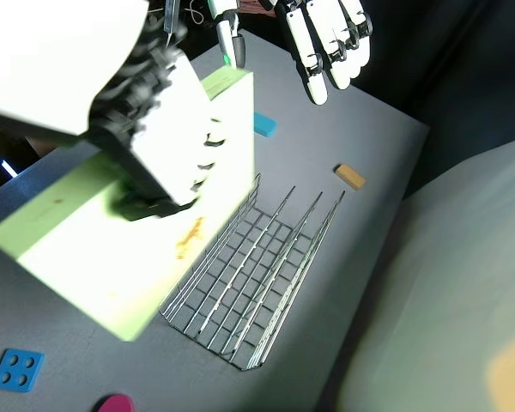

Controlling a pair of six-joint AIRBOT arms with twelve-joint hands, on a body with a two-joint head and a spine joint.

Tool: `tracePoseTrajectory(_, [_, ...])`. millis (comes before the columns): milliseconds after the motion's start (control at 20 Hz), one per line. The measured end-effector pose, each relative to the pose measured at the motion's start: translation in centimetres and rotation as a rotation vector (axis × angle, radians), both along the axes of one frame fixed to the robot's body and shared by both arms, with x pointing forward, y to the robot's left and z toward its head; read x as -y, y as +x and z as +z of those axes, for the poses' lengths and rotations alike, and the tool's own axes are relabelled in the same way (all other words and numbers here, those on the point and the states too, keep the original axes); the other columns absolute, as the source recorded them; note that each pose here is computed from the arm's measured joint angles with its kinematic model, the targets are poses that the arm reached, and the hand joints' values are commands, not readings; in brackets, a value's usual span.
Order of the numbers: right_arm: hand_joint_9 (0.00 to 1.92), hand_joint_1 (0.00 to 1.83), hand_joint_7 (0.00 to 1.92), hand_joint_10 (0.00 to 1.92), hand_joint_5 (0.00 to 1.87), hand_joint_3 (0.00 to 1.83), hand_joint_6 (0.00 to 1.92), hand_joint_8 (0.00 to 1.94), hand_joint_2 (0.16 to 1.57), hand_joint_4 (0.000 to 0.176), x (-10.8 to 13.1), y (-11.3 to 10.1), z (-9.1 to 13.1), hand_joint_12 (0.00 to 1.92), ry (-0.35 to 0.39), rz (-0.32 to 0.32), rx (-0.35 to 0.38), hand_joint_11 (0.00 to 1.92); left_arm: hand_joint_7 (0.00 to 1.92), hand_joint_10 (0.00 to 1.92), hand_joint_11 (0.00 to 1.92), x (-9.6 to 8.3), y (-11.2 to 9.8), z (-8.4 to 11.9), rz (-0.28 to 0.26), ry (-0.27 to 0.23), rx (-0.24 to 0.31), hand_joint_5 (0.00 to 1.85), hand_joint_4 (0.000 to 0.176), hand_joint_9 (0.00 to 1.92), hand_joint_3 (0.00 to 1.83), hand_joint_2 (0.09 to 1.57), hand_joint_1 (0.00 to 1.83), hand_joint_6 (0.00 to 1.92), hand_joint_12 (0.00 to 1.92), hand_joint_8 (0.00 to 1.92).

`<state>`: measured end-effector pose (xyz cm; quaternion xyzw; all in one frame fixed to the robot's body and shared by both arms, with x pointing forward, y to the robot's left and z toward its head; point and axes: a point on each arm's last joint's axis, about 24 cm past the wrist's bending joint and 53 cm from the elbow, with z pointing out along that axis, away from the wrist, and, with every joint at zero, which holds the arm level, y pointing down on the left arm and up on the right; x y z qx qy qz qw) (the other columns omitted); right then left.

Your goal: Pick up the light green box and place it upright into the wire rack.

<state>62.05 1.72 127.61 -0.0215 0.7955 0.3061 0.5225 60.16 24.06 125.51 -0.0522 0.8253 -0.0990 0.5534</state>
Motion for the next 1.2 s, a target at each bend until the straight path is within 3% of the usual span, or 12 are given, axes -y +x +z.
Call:
tracePoseTrajectory(150, [0.95,1.38,1.00,1.27,0.91,0.00,0.91,0.95,1.11,0.000,-0.4,0.9,-0.7,1.37,0.015,-0.012,-0.028,0.89,0.17,0.00,0.00,0.0,0.0,0.0,0.000,-0.001,-0.001,0.19,0.105,0.18,0.00,1.19,0.24,0.00,0.47,0.00])
tracePoseTrajectory(200, [1.00,1.26,1.05,1.05,0.96,0.00,0.90,0.98,1.10,0.000,-0.7,1.2,-0.7,1.36,0.016,-0.013,-0.020,0.88,0.17,0.00,0.00,0.0,0.0,0.0,0.000,0.000,-0.001,0.19,0.105,0.18,0.00,1.19,0.25,0.00,0.45,0.00])
tracePoseTrajectory(300, [1.01,1.37,1.05,1.21,0.97,0.00,0.82,0.87,1.09,0.000,-1.5,1.7,-0.5,1.38,0.023,-0.008,0.003,0.89,0.19,0.00,0.00,0.0,0.0,0.0,0.000,-0.001,-0.001,0.22,0.104,0.19,0.00,1.20,0.26,0.01,0.45,0.01])
tracePoseTrajectory(350, [0.97,1.38,1.01,1.25,0.94,0.00,0.87,0.93,1.10,0.000,-1.9,1.8,-0.5,1.37,0.033,-0.004,0.000,0.90,0.20,0.00,0.00,0.0,0.0,0.0,0.001,0.000,-0.002,0.24,0.103,0.19,0.00,1.20,0.26,0.02,0.44,0.01])
tracePoseTrajectory(650, [0.93,1.38,1.00,1.29,0.93,0.00,0.89,0.96,1.11,0.000,-2.8,2.5,-1.9,1.37,0.026,0.004,-0.019,0.90,0.23,0.01,0.00,-0.1,0.0,-0.1,0.003,0.001,-0.003,0.24,0.103,0.21,0.00,1.20,0.25,0.00,0.48,0.01])
tracePoseTrajectory(700, [1.00,1.25,1.06,1.01,0.99,0.00,0.87,1.00,1.10,0.000,-2.8,2.7,-2.1,1.37,0.023,0.003,-0.020,0.93,0.22,0.00,0.00,-0.1,0.0,-0.1,0.003,0.001,-0.004,0.23,0.103,0.21,0.00,1.20,0.26,0.00,0.48,0.00])
tracePoseTrajectory(850, [1.01,1.24,1.06,0.99,0.99,0.00,0.86,1.00,1.10,0.000,-3.0,2.9,-2.3,1.36,0.014,0.011,-0.004,0.93,0.20,0.00,0.00,-0.1,0.0,-0.1,0.004,0.001,-0.003,0.23,0.103,0.20,0.00,1.20,0.26,0.00,0.48,0.00])
tracePoseTrajectory(900, [0.93,1.37,1.00,1.28,0.93,0.00,0.88,0.97,1.11,0.000,-3.1,2.9,-2.5,1.37,0.015,0.016,-0.007,0.90,0.20,0.00,0.00,-0.1,0.0,-0.1,0.003,0.000,-0.003,0.23,0.103,0.20,0.00,1.20,0.26,0.00,0.48,0.00])
tracePoseTrajectory(1200, [0.91,1.38,1.00,1.31,0.91,0.00,0.90,0.98,1.12,0.000,-3.2,3.6,-4.5,1.40,0.000,0.024,-0.030,0.88,0.21,0.00,0.00,-0.1,0.0,-0.1,0.005,0.002,-0.005,0.24,0.103,0.21,0.00,1.20,0.26,0.00,0.50,0.00])
